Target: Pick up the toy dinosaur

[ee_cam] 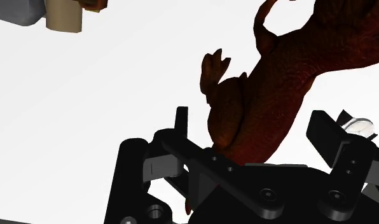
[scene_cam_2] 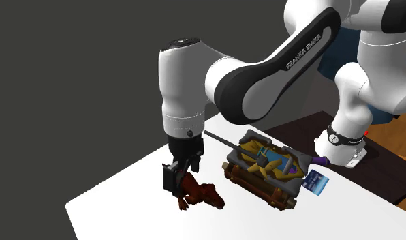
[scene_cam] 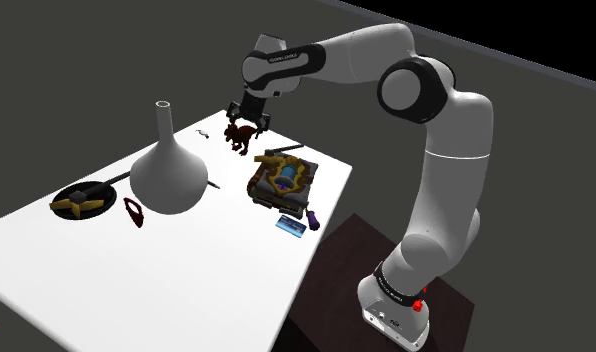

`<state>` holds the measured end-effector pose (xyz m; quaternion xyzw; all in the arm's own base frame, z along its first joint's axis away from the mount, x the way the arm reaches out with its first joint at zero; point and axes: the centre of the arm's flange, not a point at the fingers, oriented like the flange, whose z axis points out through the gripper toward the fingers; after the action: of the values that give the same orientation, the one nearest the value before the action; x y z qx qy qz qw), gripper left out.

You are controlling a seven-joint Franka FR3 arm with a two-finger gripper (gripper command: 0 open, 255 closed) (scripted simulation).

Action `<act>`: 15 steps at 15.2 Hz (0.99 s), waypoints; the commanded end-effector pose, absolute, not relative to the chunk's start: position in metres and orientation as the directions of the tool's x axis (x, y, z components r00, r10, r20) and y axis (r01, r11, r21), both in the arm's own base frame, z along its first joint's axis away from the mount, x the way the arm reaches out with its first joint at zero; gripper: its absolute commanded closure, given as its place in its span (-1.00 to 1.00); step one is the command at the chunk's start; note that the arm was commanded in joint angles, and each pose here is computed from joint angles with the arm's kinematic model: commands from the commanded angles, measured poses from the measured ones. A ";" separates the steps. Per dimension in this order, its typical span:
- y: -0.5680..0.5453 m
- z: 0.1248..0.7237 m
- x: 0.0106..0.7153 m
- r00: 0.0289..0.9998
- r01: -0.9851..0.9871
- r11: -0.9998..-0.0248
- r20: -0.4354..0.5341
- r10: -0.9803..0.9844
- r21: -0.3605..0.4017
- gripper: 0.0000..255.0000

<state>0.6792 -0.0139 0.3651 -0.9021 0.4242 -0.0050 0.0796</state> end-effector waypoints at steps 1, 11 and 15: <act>-0.014 0.364 0.679 0.640 -0.764 -0.627 -0.058 -0.766 -0.148 1.00; -0.014 0.368 0.679 0.640 -0.764 -0.627 -0.058 -0.766 -0.148 1.00; -0.014 0.389 0.679 0.640 -0.764 -0.627 -0.058 -0.766 -0.148 1.00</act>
<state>0.6788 -0.0133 0.3832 -0.9021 0.4242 -0.0052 0.0797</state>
